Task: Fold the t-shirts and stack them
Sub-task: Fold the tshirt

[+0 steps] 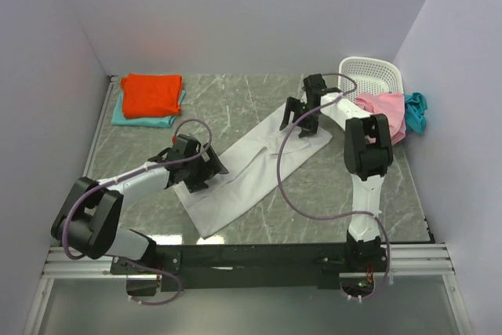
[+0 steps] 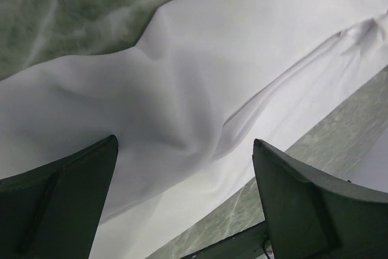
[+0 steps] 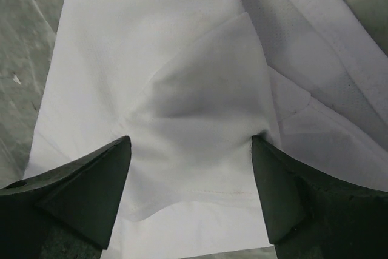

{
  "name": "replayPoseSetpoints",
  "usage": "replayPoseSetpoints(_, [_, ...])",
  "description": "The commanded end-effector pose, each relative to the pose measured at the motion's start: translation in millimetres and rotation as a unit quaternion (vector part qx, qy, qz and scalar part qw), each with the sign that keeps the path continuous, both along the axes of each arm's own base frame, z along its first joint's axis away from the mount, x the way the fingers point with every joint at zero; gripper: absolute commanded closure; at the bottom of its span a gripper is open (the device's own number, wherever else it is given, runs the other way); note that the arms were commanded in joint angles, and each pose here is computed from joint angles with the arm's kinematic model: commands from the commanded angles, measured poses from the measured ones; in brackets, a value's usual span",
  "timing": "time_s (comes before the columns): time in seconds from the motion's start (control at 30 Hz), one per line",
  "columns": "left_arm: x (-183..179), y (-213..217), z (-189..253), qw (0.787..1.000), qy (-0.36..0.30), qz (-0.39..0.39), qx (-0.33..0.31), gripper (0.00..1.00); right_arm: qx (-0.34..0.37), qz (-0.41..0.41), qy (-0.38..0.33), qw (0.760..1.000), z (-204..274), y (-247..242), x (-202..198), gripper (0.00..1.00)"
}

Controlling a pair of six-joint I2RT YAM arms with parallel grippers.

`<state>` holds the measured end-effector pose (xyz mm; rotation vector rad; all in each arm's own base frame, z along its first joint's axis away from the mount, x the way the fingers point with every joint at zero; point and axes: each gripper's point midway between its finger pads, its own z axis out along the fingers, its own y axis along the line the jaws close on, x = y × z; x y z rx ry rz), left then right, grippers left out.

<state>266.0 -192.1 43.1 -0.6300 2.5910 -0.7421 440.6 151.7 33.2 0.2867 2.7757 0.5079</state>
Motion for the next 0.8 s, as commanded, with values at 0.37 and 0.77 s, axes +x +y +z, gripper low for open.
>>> replayPoseSetpoints(0.37, [-53, -57, 3, 0.999, 0.006, -0.015, -0.042, 0.01, 0.054, 0.107, -0.040, 0.992, 6, 94, 62, 0.10])
replayPoseSetpoints(0.77, [-88, -105, 7, 0.997, 0.004, -0.066, -0.040, 0.01, 0.124, 0.135, -0.117, 0.976, 26, 164, 93, 0.08])
